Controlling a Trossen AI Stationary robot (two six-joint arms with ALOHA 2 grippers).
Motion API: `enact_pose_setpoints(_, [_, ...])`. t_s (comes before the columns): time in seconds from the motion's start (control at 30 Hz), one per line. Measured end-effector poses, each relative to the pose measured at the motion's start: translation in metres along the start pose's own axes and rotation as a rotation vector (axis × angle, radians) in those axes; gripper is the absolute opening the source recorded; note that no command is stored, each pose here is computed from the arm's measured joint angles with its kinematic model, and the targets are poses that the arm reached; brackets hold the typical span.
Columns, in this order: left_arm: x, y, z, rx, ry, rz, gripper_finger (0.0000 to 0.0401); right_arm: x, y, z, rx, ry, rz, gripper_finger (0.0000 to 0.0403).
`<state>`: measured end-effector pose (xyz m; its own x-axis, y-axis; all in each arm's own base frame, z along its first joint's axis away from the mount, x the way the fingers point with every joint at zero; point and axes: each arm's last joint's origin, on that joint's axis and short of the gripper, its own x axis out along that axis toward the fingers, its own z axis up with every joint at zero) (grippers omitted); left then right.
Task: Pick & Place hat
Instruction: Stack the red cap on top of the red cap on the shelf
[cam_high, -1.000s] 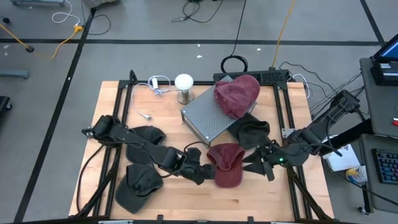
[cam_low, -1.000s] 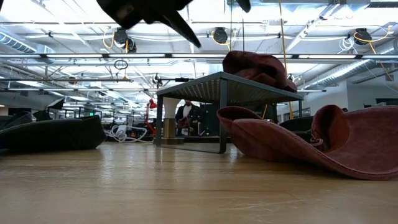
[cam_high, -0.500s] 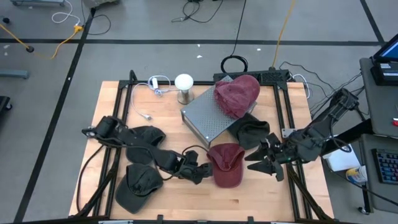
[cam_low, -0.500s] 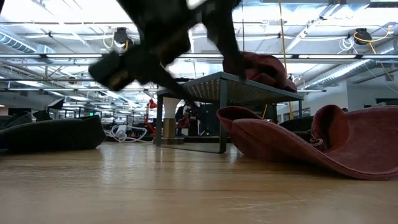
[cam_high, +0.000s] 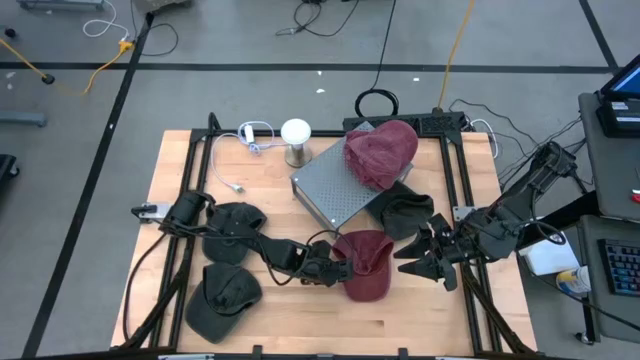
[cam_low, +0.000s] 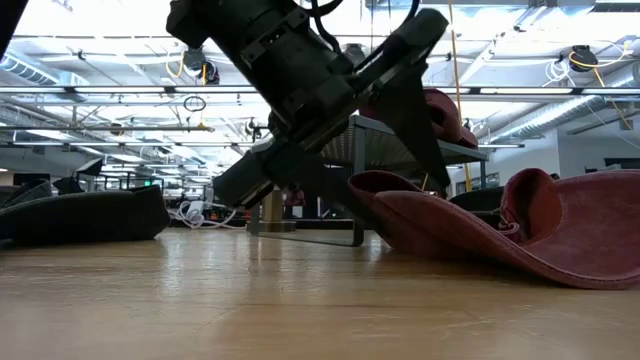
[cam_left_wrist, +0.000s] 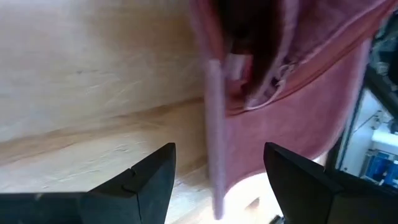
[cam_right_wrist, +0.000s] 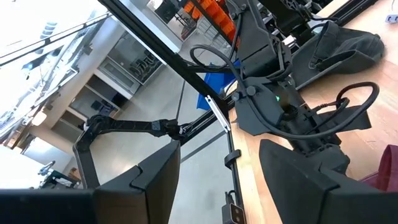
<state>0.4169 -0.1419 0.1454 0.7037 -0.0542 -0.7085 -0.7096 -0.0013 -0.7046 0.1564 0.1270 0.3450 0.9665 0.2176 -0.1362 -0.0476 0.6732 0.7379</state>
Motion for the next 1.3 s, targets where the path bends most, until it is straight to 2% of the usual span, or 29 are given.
enact_pose_setpoints(0.3, [0.0,-0.003,-0.001,0.002,0.01,-0.033,0.0248,0.0,0.0,0.0,-0.009,0.003,0.002,0.0212])
enact_pose_setpoints(0.4, [0.0,-0.003,0.001,-0.004,0.01,-0.023,0.0235,0.0,0.0,0.0,-0.014,0.004,0.002,0.0212])
enact_pose_setpoints(0.63, [0.001,-0.005,0.005,-0.058,0.029,-0.029,0.0138,0.0,0.0,0.0,0.005,0.004,0.002,0.0212])
enact_pose_setpoints(0.93, [0.002,-0.009,0.007,-0.001,0.083,-0.05,0.0015,0.0,0.0,0.0,0.103,0.013,0.008,0.0212])
enact_pose_setpoints(1.0, [0.002,-0.008,0.006,0.012,0.107,-0.046,0.0014,0.0,0.0,-0.001,0.142,0.028,0.017,0.0212])
enact_pose_setpoints(1.13, [-0.001,-0.01,0.001,0.067,0.178,-0.048,0.001,0.0,0.0,-0.001,0.136,0.025,0.015,0.0219])
enact_pose_setpoints(1.3, [-0.018,-0.017,-0.012,0.161,0.214,-0.088,0.001,0.0,0.0,0.001,0.107,-0.018,-0.012,0.0256])
